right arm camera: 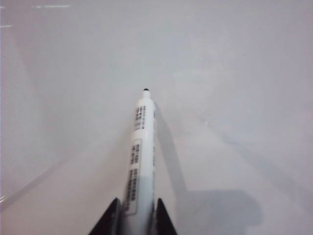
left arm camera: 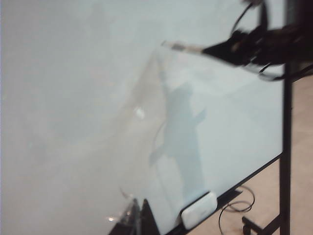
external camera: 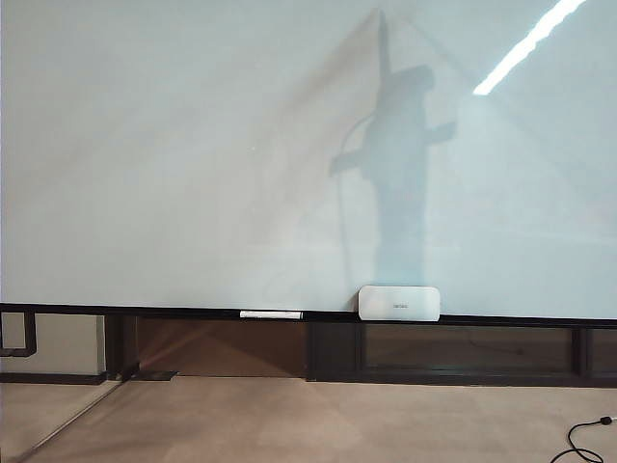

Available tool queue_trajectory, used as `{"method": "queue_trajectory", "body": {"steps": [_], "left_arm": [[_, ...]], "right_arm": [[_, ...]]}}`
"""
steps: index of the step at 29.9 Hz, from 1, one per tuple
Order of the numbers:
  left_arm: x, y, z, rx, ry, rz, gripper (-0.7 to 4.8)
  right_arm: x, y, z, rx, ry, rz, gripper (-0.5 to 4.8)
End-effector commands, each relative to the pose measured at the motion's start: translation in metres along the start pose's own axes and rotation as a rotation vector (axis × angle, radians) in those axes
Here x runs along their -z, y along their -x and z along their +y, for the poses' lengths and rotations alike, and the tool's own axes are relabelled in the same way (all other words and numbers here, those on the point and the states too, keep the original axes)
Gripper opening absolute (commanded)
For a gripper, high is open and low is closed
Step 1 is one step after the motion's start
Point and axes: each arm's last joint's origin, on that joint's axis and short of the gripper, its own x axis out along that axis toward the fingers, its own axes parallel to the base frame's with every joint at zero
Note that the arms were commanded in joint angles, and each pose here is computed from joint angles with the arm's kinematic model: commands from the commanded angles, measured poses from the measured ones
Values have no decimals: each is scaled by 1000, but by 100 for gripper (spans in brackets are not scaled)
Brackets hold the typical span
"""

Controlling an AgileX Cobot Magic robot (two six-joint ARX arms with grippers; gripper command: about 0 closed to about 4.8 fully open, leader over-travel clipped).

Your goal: Reach to the right to find the marker pen, pick it up, and write the number 10 on the whiteboard.

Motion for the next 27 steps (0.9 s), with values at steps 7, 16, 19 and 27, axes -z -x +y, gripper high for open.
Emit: {"method": "queue_trajectory", "body": {"steps": [7,16,19,27], "left_arm": [[1,-7,0,79,44,-18,-6],[2,-9,1,81,35,-19,-6],[2,-9,1,81,32,-19,-6],[2,-9,0,125,33,-28,-6]], "right_arm": [[-4,-1,2,-28,8,-39,-3],[4,-7,-1,-28,8,-42,-3],[4,-8,-1,-28,10,-55,-3],[3,-9,-2,-17,14,-82,-3]]}}
